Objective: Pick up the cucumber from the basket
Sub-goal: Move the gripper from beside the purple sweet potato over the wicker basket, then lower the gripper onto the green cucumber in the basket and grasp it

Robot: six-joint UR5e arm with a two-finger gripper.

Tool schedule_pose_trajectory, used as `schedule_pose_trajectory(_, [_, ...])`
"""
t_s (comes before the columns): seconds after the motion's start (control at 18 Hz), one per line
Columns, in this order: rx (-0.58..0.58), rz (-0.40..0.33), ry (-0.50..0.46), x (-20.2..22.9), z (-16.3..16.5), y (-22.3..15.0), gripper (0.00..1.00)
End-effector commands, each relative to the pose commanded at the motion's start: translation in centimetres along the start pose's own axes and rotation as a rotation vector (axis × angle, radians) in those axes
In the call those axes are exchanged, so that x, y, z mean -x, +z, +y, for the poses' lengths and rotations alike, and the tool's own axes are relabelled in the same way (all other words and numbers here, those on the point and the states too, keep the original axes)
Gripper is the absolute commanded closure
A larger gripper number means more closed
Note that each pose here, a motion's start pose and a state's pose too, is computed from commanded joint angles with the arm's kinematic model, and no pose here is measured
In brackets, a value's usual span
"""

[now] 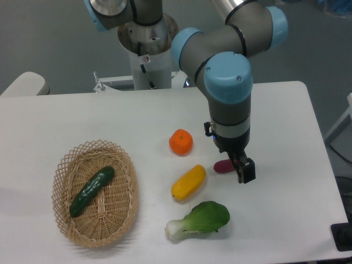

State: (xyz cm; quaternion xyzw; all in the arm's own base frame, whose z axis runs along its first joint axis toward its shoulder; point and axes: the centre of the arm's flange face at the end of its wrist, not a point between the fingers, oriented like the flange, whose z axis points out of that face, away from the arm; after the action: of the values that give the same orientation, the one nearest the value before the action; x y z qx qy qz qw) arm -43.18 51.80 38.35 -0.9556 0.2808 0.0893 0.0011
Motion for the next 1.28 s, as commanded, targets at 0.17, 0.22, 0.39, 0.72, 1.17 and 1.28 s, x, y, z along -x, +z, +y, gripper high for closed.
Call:
schedule_pose_trajectory(0.17, [-0.005,0.017,-0.122,-1.1,-2.9,0.6,0.00])
schedule_pose_trajectory(0.22, [-0.015,0.025,-0.156,-1.6,-3.9,0.7,0.00])
schedule_pose_trajectory(0.39, [-0.017,0.060,-0.291,-3.9,-7.4,2.1,0.00])
schedule_pose_trajectory(0.72, [-0.080,0.157,-0.462,-8.6,-13.4,3.3,0.00])
schedule_pose_trajectory(1.17, [-0.042,0.211,-0.516,-17.4,-21.6,5.6,0.00])
schedule_pose_trajectory(1.28, [-0.051,0.189,-0.552,-19.1,-22.5,6.7,0.00])
